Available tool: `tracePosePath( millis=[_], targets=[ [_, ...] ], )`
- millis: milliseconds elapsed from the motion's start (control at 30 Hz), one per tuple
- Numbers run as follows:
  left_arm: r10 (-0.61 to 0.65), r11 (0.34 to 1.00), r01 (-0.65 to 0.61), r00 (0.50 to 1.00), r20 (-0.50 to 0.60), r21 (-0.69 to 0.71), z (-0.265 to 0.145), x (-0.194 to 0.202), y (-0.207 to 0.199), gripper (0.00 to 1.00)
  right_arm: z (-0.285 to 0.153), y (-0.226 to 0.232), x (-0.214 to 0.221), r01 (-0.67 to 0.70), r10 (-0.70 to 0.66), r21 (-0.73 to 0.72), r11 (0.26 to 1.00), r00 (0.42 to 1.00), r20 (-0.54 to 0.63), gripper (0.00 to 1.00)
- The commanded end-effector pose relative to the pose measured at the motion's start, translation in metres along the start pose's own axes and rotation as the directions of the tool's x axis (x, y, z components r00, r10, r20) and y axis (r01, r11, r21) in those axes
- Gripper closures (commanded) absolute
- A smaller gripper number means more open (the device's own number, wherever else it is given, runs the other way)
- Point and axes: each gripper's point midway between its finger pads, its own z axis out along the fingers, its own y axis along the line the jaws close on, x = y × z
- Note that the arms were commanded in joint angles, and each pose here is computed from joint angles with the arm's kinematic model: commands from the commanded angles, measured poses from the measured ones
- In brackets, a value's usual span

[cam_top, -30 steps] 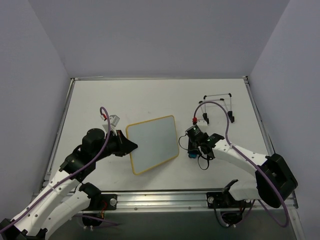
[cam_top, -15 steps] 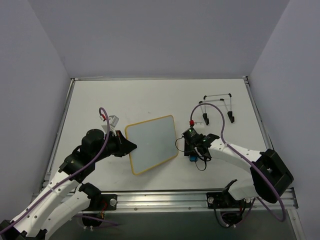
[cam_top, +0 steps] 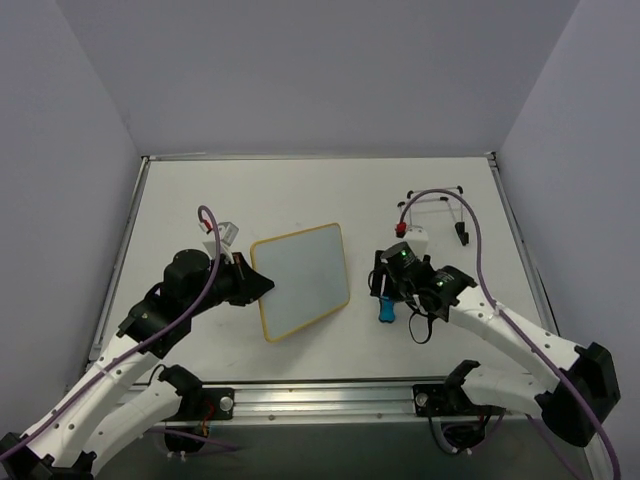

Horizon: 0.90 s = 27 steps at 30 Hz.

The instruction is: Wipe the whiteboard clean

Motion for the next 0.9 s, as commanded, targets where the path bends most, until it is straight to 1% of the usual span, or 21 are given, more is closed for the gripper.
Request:
tracePosePath(
  millis=[0, 67, 100, 233, 300, 367, 400, 433, 467, 500, 533, 567, 600, 633, 667, 700, 733, 767, 800, 833, 867],
  targets=[
    [0.056, 0.993, -0.072, 0.984, 0.171, 0.094, -0.012, -0.059, -0.043, 0.98, -0.033, -0.012, -0.034, -0.021, 0.017, 0.035, 0.999, 0.992, 0.123, 0.35],
    [0.059, 0.991, -0.080, 0.981, 0.184, 0.109, -0.011, -0.067, -0.050, 0.98, -0.044, -0.016, -0.044, -0.046, 0.041, 0.025, 0.999, 0.983, 0.178, 0.35],
    [0.058, 0.992, -0.077, 0.983, 0.173, 0.104, -0.005, -0.068, -0.050, 0.98, -0.047, -0.015, -0.047, -0.053, 0.049, 0.016, 0.998, 0.980, 0.191, 0.35],
    [0.037, 0.986, -0.071, 0.975, 0.219, 0.151, -0.001, -0.090, -0.068, 0.98, -0.064, -0.019, -0.058, -0.089, 0.090, -0.016, 0.996, 0.963, 0.254, 0.34],
    [0.036, 0.984, -0.073, 0.974, 0.223, 0.160, 0.004, -0.098, -0.074, 0.98, -0.076, -0.026, -0.067, -0.115, 0.116, -0.023, 0.993, 0.945, 0.305, 0.34],
    [0.037, 0.971, -0.101, 0.959, 0.279, 0.218, 0.001, -0.117, -0.092, 0.98, -0.092, -0.032, -0.077, -0.147, 0.152, -0.041, 0.988, 0.919, 0.363, 0.33],
    [0.035, 0.968, -0.103, 0.959, 0.283, 0.230, 0.007, -0.121, -0.096, 0.98, -0.096, -0.034, -0.080, -0.151, 0.158, -0.047, 0.987, 0.912, 0.379, 0.32],
    [0.032, 0.954, -0.127, 0.945, 0.327, 0.271, 0.006, -0.134, -0.108, 0.98, -0.101, -0.036, -0.083, -0.158, 0.166, -0.054, 0.986, 0.904, 0.394, 0.31],
    [0.036, 0.937, -0.150, 0.939, 0.341, 0.314, 0.006, -0.140, -0.120, 0.98, -0.107, -0.038, -0.086, -0.162, 0.173, -0.064, 0.985, 0.896, 0.409, 0.28],
    [0.040, 0.927, -0.164, 0.937, 0.347, 0.337, 0.017, -0.144, -0.124, 0.98, -0.110, -0.039, -0.088, -0.160, 0.172, -0.063, 0.985, 0.893, 0.416, 0.26],
    [0.043, 0.901, -0.211, 0.913, 0.406, 0.380, 0.015, -0.158, -0.138, 0.98, -0.112, -0.040, -0.089, -0.159, 0.172, -0.065, 0.985, 0.891, 0.420, 0.26],
    [0.046, 0.883, -0.234, 0.906, 0.421, 0.407, 0.018, -0.161, -0.145, 0.98, -0.114, -0.041, -0.089, -0.164, 0.176, -0.066, 0.984, 0.888, 0.425, 0.24],
    [0.044, 0.876, -0.235, 0.909, 0.415, 0.421, 0.032, -0.162, -0.145, 0.98, -0.117, -0.044, -0.090, -0.167, 0.176, -0.058, 0.984, 0.885, 0.431, 0.24],
    [0.034, 0.851, -0.264, 0.890, 0.454, 0.455, 0.031, -0.171, -0.156, 0.98, -0.119, -0.045, -0.091, -0.169, 0.179, -0.060, 0.984, 0.883, 0.435, 0.24],
    [0.035, 0.843, -0.272, 0.889, 0.456, 0.465, 0.038, -0.174, -0.158, 0.98, -0.121, -0.047, -0.090, -0.173, 0.182, -0.059, 0.983, 0.881, 0.436, 0.23],
    [0.039, 0.834, -0.271, 0.898, 0.439, 0.481, 0.055, -0.174, -0.160, 0.98, -0.125, -0.048, -0.092, -0.177, 0.187, -0.064, 0.982, 0.878, 0.441, 0.23],
    [0.026, 0.806, -0.293, 0.885, 0.464, 0.515, 0.056, -0.181, -0.169, 0.98, -0.128, -0.048, -0.093, -0.179, 0.192, -0.070, 0.981, 0.875, 0.444, 0.23],
    [0.022, 0.792, -0.297, 0.887, 0.461, 0.534, 0.062, -0.182, -0.173, 0.98, -0.131, -0.050, -0.093, -0.182, 0.197, -0.077, 0.980, 0.872, 0.448, 0.23],
    [0.024, 0.783, -0.295, 0.894, 0.446, 0.548, 0.079, -0.185, -0.174, 0.98, -0.135, -0.050, -0.095, -0.184, 0.202, -0.083, 0.979, 0.867, 0.455, 0.23],
    [0.029, 0.768, -0.315, 0.887, 0.460, 0.558, 0.085, -0.189, -0.180, 0.98, -0.138, -0.053, -0.096, -0.191, 0.206, -0.079, 0.978, 0.862, 0.463, 0.23],
    [0.029, 0.764, -0.311, 0.892, 0.451, 0.565, 0.095, -0.191, -0.181, 0.98, -0.141, -0.055, -0.096, -0.192, 0.207, -0.079, 0.978, 0.860, 0.467, 0.22]
  ],
)
